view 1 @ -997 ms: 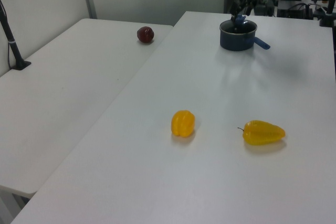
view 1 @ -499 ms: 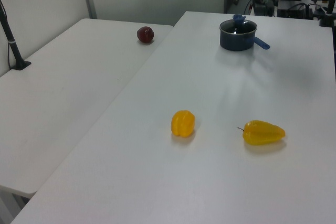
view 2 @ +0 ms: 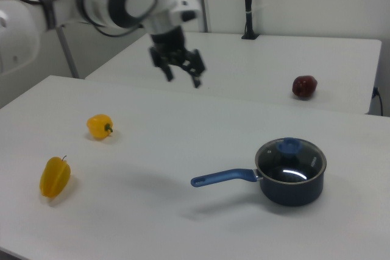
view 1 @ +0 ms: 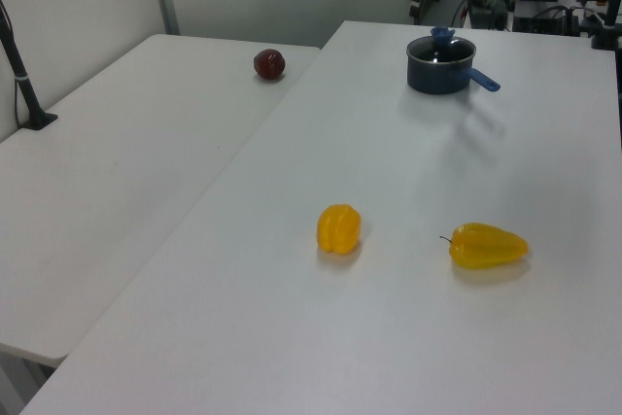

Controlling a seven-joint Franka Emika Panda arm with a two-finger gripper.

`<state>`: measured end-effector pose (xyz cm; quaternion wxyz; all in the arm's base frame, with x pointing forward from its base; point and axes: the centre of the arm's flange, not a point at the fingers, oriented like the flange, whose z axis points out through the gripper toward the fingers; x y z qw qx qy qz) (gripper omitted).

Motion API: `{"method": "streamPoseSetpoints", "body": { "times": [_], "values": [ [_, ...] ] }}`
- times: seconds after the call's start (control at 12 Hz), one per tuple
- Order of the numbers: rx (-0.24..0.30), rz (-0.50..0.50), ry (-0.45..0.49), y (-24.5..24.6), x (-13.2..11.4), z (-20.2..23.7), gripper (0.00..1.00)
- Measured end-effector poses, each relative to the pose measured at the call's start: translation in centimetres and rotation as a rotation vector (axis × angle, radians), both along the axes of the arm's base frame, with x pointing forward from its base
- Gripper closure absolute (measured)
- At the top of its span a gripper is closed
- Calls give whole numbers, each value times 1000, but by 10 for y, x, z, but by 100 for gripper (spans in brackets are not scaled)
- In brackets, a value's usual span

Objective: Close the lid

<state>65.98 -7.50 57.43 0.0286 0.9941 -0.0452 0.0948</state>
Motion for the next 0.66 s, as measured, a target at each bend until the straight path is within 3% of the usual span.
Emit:
{"method": "streamPoseSetpoints", "body": {
  "times": [0.33,0.66],
  "values": [
    [-5,132,114,100,-34,22,0],
    [-13,101,176,109,-59,12,0]
  ]
}}
